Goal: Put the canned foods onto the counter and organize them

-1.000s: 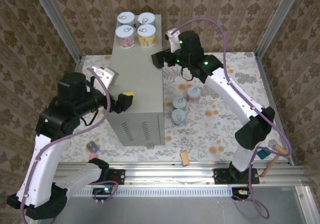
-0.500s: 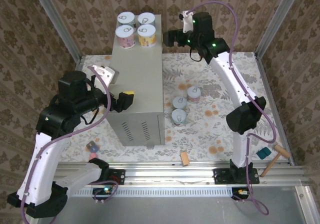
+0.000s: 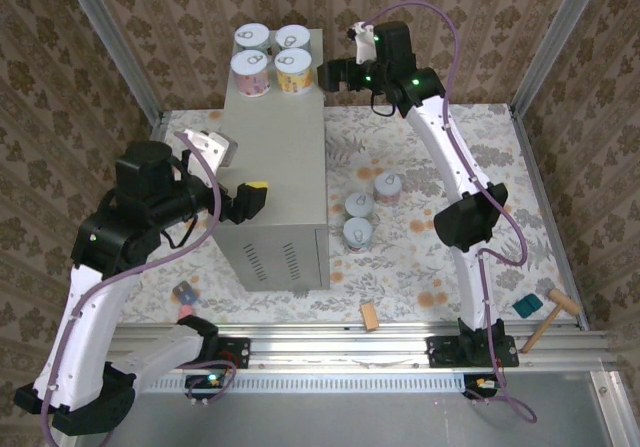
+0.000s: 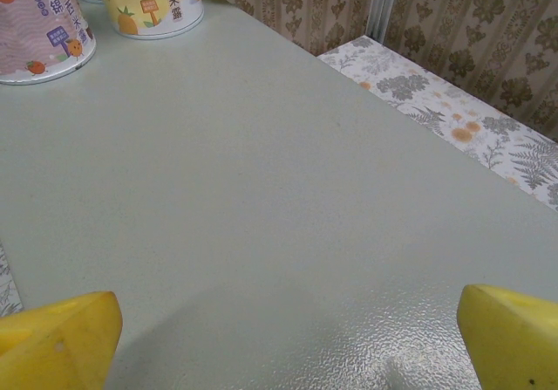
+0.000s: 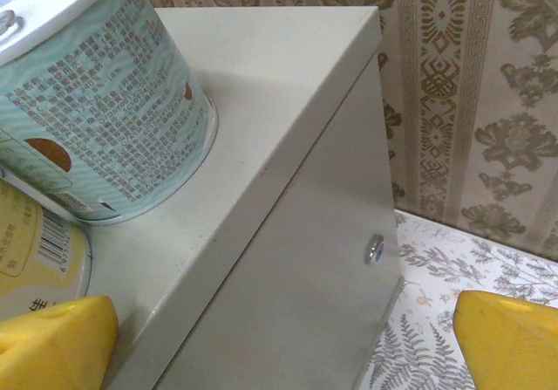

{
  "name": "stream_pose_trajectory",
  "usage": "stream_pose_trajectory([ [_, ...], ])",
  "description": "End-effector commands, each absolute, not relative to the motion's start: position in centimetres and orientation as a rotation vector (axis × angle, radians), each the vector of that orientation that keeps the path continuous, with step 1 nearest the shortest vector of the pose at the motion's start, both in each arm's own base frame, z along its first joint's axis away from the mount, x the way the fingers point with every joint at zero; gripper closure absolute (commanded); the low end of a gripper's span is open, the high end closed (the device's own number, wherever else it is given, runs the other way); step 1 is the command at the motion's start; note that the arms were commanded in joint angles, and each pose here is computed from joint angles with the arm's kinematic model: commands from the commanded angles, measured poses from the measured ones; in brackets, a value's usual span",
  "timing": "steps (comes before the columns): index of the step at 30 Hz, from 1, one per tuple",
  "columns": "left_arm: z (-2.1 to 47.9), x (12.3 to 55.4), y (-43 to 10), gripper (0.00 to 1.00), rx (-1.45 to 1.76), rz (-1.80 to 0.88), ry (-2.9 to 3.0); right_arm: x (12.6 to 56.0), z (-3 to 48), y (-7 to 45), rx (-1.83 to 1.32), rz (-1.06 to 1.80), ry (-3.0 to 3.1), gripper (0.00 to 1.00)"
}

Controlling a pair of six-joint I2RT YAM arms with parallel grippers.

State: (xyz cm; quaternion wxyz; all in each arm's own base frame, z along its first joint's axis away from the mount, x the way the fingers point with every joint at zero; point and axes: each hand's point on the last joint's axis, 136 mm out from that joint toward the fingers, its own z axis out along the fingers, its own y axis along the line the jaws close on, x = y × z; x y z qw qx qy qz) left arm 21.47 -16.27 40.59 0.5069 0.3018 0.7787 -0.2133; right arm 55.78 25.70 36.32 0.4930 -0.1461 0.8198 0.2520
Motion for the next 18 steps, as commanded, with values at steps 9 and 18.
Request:
stream_pose_trajectory([
  [9,41.42,21.44,-16.12,0.0,0.709,-0.515,1.87,55.89,35.44,26.57,-0.376,0.663,2.006,0.0],
  [18,41.48,21.35,-16.06,0.0,0.707,-0.515,1.87,55.8,35.14,27.1,-0.386,0.683,2.01,0.0],
])
